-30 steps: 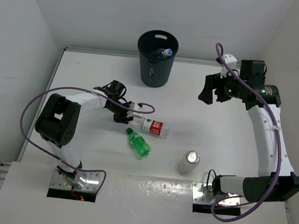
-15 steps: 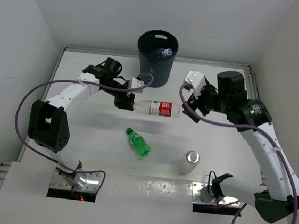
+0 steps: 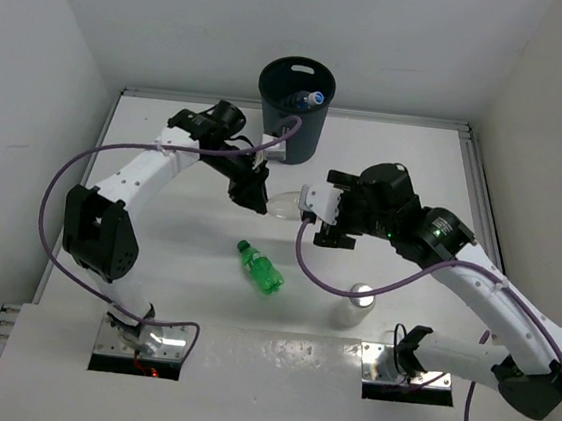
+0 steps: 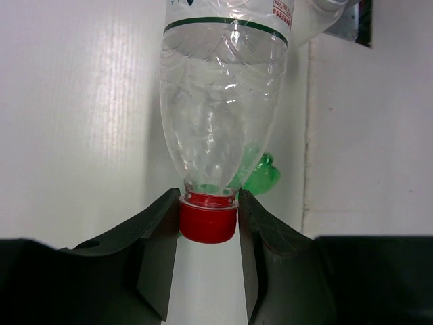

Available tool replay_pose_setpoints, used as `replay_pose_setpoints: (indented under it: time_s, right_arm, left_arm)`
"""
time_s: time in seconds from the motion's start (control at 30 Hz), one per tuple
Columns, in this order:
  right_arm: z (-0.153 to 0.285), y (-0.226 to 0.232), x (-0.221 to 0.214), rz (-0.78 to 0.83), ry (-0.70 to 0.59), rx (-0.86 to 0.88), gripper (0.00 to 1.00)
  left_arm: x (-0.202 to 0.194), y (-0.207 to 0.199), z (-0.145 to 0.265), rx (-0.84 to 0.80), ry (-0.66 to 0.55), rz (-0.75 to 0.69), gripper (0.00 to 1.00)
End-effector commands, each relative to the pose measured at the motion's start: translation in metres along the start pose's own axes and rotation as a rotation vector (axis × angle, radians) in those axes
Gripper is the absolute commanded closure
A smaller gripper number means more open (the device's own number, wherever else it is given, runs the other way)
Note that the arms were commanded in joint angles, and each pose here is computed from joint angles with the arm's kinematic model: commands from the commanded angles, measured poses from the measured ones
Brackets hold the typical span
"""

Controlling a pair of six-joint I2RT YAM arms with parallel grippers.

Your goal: Put the plastic bottles in the bin

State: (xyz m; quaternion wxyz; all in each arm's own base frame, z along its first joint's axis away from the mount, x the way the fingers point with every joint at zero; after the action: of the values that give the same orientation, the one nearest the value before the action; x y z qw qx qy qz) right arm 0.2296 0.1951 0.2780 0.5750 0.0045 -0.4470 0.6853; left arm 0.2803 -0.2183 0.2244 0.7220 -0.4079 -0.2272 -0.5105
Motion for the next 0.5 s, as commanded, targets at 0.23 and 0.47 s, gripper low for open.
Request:
replay_pose_setpoints:
  time_s: [0.23, 0.47]
  right_arm:
    - [-0.032, -0.002, 0.001, 0.121, 0.066, 0.015, 0.15]
    - [-0.039, 0.016, -0.003, 0.11, 0.131, 0.143, 0.16]
  left_arm:
    - [0.023, -0.038, -0.004, -0.052, -0.031, 0.043, 0.93]
    - [0.03, -0.047, -0.003, -0.08, -0.051, 0.043, 0.93]
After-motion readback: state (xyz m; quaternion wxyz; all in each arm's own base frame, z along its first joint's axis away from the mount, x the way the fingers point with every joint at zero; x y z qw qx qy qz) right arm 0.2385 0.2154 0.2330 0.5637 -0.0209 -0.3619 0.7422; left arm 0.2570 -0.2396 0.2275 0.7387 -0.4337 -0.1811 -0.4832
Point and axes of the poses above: each gripper's point midway between its finger pads, its own z axis back along the fingers, its own y axis along the line the jaws close on, x = y × z, the point moved 3 cm from there along z, back along the fingers, and after that the axes turned 6 degrees about z, right-handed, at the moved point
